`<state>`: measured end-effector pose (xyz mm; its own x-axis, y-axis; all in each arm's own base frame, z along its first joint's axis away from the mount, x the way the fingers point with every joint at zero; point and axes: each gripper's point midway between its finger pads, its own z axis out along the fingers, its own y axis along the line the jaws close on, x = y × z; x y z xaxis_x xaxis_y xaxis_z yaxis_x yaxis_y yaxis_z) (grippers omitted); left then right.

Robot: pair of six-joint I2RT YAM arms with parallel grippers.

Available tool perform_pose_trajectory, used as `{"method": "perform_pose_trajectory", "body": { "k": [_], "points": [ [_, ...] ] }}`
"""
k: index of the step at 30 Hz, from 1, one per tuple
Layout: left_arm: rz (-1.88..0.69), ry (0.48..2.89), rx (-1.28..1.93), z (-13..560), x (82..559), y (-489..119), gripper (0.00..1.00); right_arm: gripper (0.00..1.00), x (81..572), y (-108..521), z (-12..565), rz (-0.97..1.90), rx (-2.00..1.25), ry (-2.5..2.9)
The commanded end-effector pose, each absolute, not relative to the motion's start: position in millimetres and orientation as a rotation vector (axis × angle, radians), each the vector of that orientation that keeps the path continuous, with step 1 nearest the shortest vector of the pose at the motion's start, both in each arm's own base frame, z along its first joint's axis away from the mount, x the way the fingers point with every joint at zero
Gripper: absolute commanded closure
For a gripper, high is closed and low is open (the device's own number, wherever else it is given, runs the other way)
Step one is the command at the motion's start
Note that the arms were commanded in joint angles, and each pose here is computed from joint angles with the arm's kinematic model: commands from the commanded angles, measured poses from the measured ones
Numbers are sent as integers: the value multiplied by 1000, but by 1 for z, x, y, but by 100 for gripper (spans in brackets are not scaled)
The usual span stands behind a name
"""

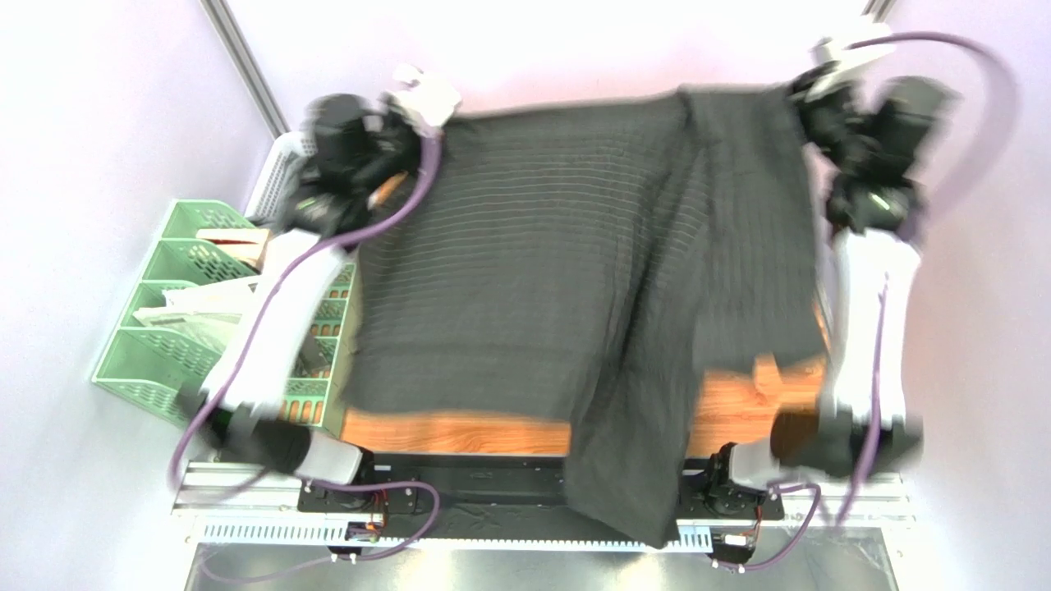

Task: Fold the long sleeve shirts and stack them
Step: Flatten the shirt out

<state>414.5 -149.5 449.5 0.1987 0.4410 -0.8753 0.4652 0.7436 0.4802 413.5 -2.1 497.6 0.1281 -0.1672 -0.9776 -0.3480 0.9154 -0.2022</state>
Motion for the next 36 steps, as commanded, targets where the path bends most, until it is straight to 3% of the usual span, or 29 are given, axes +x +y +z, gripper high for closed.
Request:
{"method": "perform_pose_trajectory", "body": {
  "k": [1, 2, 4, 5, 6, 7, 8, 9, 10, 12, 13, 15, 16, 20, 22, 25, 29, 36],
  "points": [
    [32, 1623, 871, 335, 489, -140, 100, 100, 482, -21, 373, 147, -428, 1714],
    [12, 1632, 883, 321, 501, -143, 100, 93, 497, -25, 354, 152, -421, 1741],
    [6, 1760, 915, 271, 529, -141, 88, 71, 518, -25, 335, 145, -446, 1784],
    [26, 1820, 911, 256, 537, -137, 74, 40, 536, -29, 290, 161, -426, 1900],
    [22, 1905, 920, 225, 548, -132, 26, 32, 549, -41, 310, 79, -407, 1889],
    [30, 1941, 909, 227, 550, -127, 11, 28, 556, -48, 300, 60, -390, 1933],
    [81, 1975, 877, 224, 554, -116, 10, 20, 554, -56, 264, 62, -393, 2062],
    [87, 1998, 857, 221, 554, -106, 9, 7, 555, -67, 264, 5, -381, 2095],
    [74, 2026, 861, 217, 546, -102, 9, 2, 552, -72, 265, -16, -386, 2113],
    [40, 2004, 884, 228, 529, -102, 9, 2, 528, -74, 258, 7, -412, 2176],
    [-3, 2060, 947, 207, 509, -104, 9, 3, 512, -68, 236, 59, -422, 2241],
    [-99, 2079, 1003, 204, 479, -116, 11, 7, 474, -40, 244, 183, -471, 2251],
    [-164, 2167, 1040, 181, 452, -118, 11, 9, 449, -27, 214, 268, -471, 2338],
    [-362, 2304, 1127, 138, 383, -141, 14, 28, 376, 20, 159, 494, -452, 2535],
    [-403, 2374, 1186, 111, 353, -151, 15, 28, 360, 29, 136, 515, -404, 2630],
    [-405, 2456, 1225, 84, 330, -150, 16, 21, 326, 25, 101, 523, -386, 2755],
    [-403, 2498, 1272, 65, 319, -144, 14, 15, 291, 15, 59, 461, -395, 2876],
    [-286, 2525, 1325, 44, 324, -130, 14, 19, 273, 19, 18, 459, -373, 3001]
  ]
}}
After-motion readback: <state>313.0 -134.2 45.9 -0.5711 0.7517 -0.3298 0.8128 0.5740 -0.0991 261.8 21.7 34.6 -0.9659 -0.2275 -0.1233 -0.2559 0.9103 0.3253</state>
